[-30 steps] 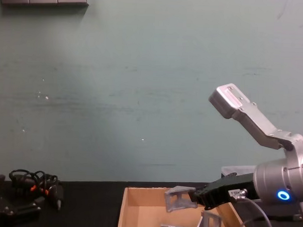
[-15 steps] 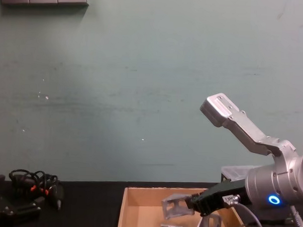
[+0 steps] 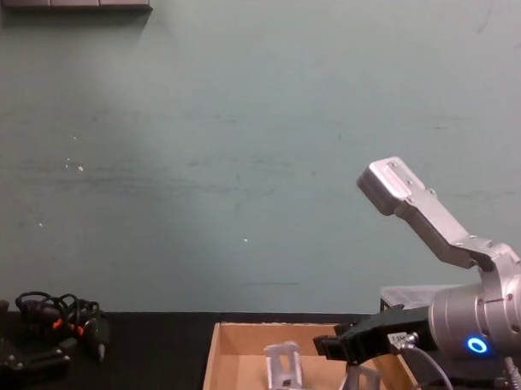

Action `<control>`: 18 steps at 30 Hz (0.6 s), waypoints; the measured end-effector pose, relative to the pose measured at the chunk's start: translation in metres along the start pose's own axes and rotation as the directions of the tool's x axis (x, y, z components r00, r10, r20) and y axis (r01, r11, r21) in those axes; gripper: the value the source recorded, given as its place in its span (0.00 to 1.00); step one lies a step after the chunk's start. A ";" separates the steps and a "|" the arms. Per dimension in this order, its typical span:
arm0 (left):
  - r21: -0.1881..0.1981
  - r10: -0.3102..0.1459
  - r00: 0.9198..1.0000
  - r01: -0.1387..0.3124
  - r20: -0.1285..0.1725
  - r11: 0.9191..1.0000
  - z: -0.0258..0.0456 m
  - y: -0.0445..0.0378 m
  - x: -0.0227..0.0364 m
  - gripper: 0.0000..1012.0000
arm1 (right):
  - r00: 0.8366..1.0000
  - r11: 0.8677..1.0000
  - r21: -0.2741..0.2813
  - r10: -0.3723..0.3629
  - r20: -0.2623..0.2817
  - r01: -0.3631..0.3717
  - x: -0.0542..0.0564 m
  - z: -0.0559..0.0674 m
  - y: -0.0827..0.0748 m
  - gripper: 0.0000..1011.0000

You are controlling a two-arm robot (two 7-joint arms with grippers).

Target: Use one hand to pick up the angle iron from the table and place it into the box.

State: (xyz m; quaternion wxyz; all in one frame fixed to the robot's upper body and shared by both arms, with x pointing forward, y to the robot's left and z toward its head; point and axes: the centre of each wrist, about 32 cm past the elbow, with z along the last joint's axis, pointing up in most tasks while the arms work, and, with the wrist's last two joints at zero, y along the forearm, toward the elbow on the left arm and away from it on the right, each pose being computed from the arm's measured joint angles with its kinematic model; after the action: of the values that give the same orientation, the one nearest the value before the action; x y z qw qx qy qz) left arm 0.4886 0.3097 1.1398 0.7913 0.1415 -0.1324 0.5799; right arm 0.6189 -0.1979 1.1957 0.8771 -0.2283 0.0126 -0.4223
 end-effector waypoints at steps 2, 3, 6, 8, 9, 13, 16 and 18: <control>0.000 0.000 1.000 0.000 0.000 1.000 0.0000 0.0000 0.0000 0.99 | 1.000 1.000 0.012 -0.005 -0.004 0.005 0.000 -0.001 -0.002 0.36; 0.000 0.000 1.000 0.000 0.000 1.000 0.0000 0.0000 0.0000 0.99 | 1.000 1.000 0.023 -0.009 -0.006 0.009 -0.001 -0.001 -0.004 0.42; 0.000 0.000 1.000 0.000 0.000 1.000 0.0000 0.0000 0.0000 0.99 | 1.000 0.999 0.042 -0.016 -0.007 0.017 -0.002 -0.002 -0.007 0.49; 0.000 0.000 1.000 0.000 0.000 1.000 0.0000 0.0000 0.0000 0.99 | 1.000 0.998 0.064 -0.022 -0.008 0.023 -0.004 -0.002 -0.012 0.56; 0.000 0.000 1.000 0.000 0.000 1.000 0.0000 0.0000 0.0000 0.99 | 1.000 0.996 0.080 -0.026 -0.009 0.027 -0.005 -0.003 -0.015 0.62; 0.000 0.000 1.000 0.000 0.000 1.000 0.0000 0.0000 0.0000 0.99 | 0.999 0.991 0.123 -0.045 -0.007 0.045 -0.010 -0.005 -0.026 0.75; 0.000 0.000 1.000 0.000 0.000 1.000 0.0000 0.0000 0.0000 0.99 | 0.998 0.985 0.160 -0.063 -0.003 0.063 -0.014 -0.009 -0.038 0.80; 0.000 0.000 1.000 0.000 0.000 1.000 0.0000 0.0000 0.0000 0.99 | 0.997 0.982 0.177 -0.072 0.002 0.071 -0.016 -0.012 -0.043 0.87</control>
State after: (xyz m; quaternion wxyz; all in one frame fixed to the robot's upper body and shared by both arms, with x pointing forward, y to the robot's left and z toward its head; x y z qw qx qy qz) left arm 0.4886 0.3097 1.1398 0.7913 0.1415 -0.1324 0.5799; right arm 0.5742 -0.2144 1.1997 0.8782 -0.1516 -0.0368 -0.4521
